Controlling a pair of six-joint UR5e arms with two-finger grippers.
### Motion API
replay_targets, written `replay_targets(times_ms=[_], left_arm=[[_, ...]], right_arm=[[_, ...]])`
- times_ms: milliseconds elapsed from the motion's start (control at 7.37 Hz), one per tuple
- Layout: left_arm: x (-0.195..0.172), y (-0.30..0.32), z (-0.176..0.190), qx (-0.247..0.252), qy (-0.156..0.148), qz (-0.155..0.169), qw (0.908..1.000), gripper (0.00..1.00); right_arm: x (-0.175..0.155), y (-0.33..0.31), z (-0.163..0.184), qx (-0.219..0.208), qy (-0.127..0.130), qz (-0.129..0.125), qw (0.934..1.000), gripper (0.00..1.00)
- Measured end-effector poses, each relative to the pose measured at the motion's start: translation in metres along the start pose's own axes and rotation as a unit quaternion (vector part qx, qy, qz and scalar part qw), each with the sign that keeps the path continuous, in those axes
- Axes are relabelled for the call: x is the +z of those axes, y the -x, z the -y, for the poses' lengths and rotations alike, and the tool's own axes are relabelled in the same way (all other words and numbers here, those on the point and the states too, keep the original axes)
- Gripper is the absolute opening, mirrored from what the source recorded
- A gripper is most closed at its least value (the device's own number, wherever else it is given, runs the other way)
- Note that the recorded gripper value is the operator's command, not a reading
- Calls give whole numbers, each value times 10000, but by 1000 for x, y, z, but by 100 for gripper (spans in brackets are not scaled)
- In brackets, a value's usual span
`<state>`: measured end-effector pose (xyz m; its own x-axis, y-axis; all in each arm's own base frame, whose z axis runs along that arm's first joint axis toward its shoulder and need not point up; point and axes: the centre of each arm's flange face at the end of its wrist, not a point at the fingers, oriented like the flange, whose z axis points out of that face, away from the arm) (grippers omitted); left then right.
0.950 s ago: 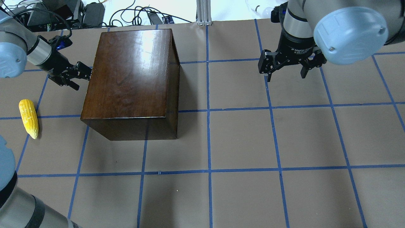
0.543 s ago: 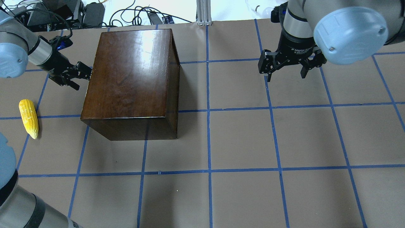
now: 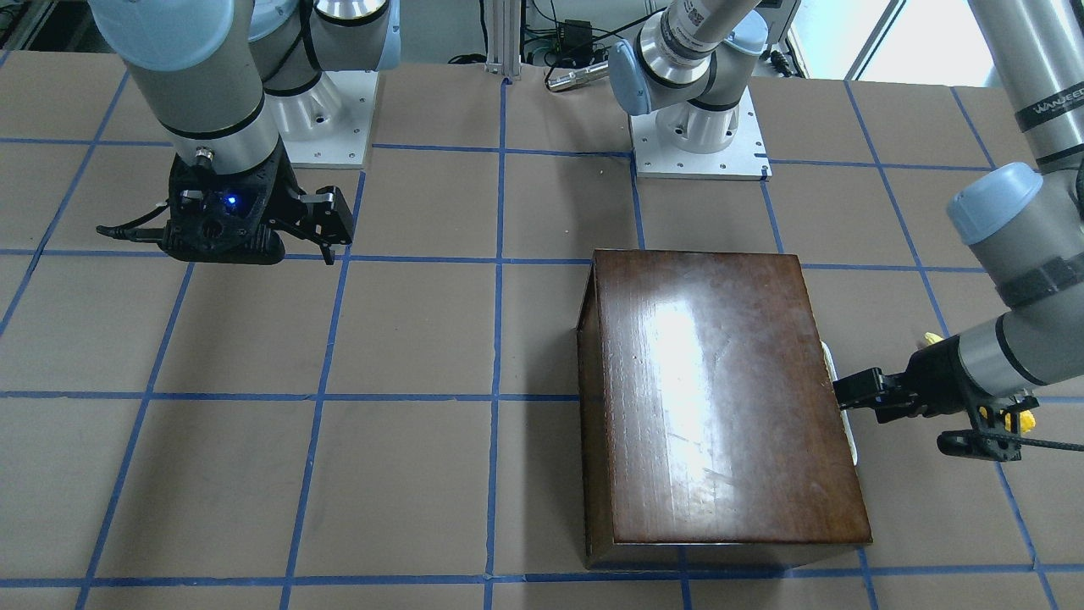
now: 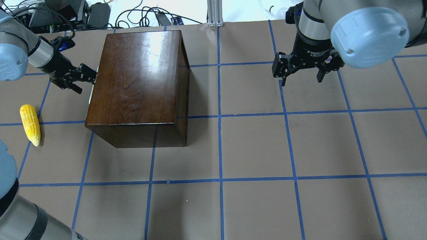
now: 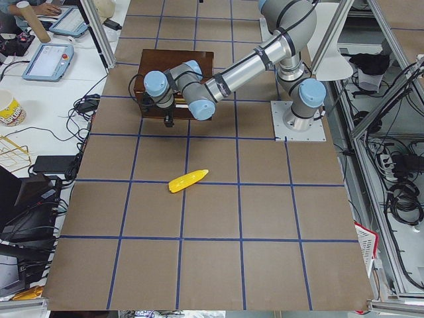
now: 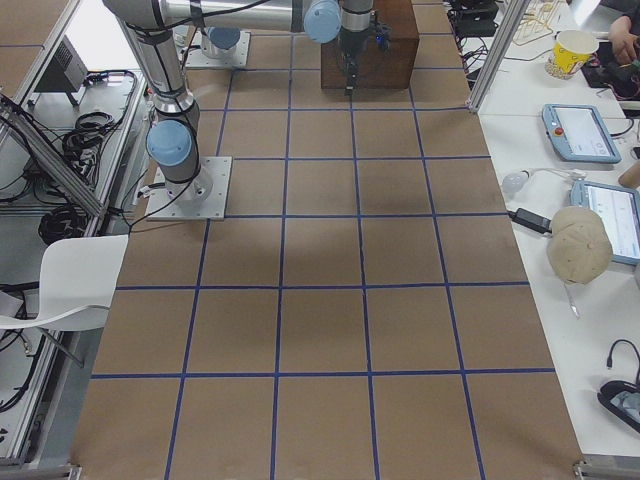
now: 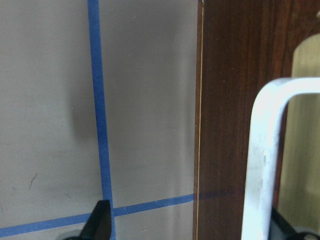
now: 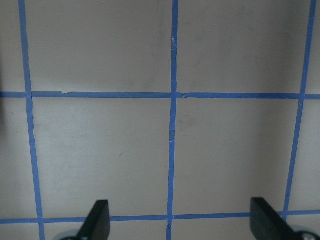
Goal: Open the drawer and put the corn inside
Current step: 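Close the left gripper on the white drawer handle, then pull the drawer outward from the cabinet with the left gripper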
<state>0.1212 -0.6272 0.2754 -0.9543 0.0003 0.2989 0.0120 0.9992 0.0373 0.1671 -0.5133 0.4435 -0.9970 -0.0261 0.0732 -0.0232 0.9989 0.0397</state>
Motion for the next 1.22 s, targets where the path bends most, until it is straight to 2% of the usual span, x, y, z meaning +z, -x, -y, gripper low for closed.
replay_targets(times_ms=[1221], left_arm=[[-21, 57, -9, -390, -158, 70, 9991, 100]], right_arm=[[0, 0, 0, 0, 0, -5, 10000, 100]])
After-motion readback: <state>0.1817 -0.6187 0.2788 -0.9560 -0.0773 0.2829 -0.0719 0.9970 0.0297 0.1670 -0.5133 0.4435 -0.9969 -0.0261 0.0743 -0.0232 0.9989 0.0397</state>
